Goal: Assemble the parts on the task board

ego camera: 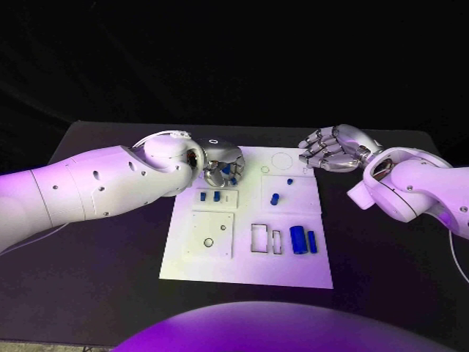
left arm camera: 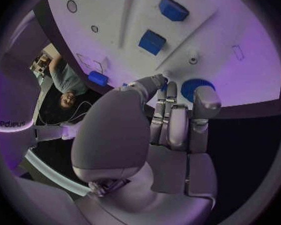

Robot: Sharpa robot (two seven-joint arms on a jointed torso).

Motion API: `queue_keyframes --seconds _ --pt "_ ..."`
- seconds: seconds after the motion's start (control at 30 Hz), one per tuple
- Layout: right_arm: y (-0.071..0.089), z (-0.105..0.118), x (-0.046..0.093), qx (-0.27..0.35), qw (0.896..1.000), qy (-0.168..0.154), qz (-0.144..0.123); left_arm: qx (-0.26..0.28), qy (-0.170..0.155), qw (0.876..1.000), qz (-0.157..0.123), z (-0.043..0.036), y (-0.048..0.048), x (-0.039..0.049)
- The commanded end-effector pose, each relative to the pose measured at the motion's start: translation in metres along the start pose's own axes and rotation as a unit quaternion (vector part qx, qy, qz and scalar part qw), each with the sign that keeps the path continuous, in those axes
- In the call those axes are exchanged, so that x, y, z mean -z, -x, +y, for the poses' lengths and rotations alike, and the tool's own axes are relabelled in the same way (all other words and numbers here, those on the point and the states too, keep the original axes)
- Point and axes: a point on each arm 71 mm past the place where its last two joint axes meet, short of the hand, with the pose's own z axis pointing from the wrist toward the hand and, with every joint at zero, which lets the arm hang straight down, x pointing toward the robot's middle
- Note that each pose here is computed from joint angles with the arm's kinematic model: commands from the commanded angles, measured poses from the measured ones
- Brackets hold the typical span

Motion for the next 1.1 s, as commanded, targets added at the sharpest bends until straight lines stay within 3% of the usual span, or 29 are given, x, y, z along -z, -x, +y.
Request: queue_keyframes --seconds 0.03,0.27,0.67,1.1 --pt "-0.001 0.000 0.000 -0.001 1.000 0.004 0.006 0.022 -0.004 1.000 -0.020 0.0019 0.0053 0.0040" --pt "-0.001 0.000 0.000 -0.004 1.000 0.003 0.005 0.038 0.006 0.999 -0.022 0.0119 0.0078 0.0139" --pt "0.000 -0.001 0.000 -0.006 1.000 0.002 0.005 0.052 0.033 0.998 -0.005 0.0324 0.0013 0.0292" --pt "0.000 -0.001 0.000 -0.005 1.000 0.002 0.005 0.056 0.044 0.997 0.006 0.0385 -0.0023 0.0348"
